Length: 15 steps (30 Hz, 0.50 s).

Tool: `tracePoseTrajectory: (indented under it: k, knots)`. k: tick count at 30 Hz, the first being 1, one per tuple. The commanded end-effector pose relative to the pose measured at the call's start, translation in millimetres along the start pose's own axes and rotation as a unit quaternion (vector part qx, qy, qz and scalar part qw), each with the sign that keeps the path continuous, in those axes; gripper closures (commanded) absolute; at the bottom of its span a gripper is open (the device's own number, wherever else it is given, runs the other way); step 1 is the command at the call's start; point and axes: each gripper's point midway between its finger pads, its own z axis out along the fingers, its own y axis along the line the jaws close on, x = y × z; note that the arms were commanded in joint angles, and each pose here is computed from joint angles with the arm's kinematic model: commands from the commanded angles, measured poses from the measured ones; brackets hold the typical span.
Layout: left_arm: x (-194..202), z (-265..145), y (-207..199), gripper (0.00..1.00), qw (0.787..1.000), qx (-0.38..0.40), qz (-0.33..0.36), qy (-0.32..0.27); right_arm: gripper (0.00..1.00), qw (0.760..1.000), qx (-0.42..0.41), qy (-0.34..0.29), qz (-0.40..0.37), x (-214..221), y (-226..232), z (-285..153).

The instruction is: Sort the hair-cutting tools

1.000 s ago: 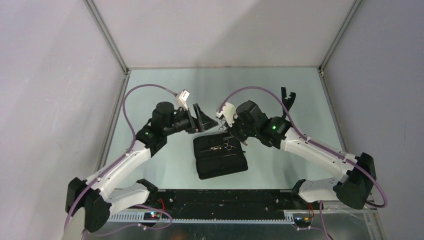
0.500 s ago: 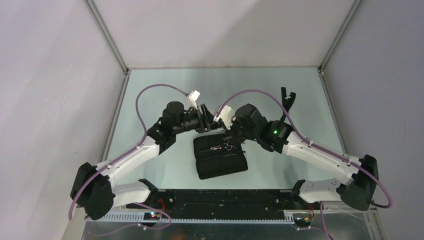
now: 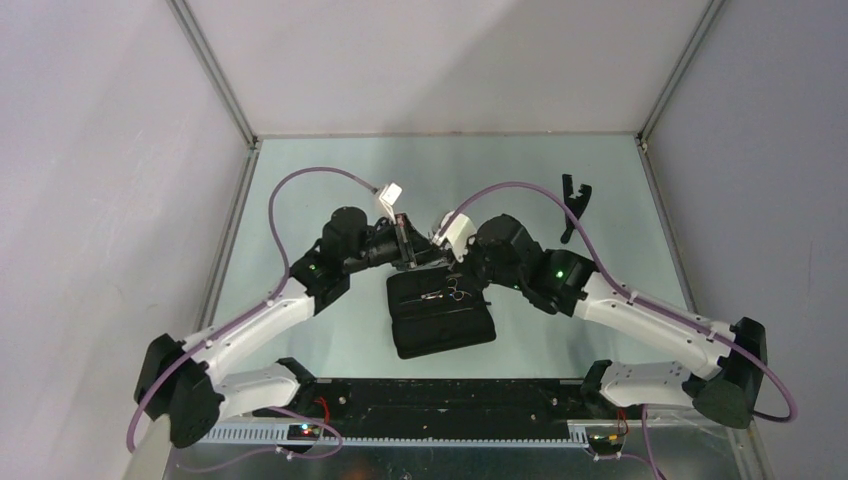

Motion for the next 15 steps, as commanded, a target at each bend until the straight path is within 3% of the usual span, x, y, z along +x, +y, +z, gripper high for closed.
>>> tracePoseTrajectory:
  k: [1,7,12,15]
  knots:
    - [-20.2,-19.4,-15.8,1.0,0.993,-0.004,0.108,-0.047,0.7,0.998,0.016,-0.046,0.047,-18.4,-5.7,-14.5]
    - [-31.9,-41.4,3.6,1.0,0.955,-0.09,0.276,-0.066,0.45,0.978,0.031,-0.085,0.188,-19.3,-22.8,-30.1]
    - [-41.8,-61.1,1.1,1.0,0.908,-0.129,0.382,-0.111,0.19,0.912,0.031,-0.152,0.379,-26.1,-44.9,-46.3]
    - [-43.0,-62.9,-16.0,1.0,0.874,-0.107,0.453,-0.141,0.13,0.876,0.03,-0.159,0.455,-25.6,-49.7,-47.6]
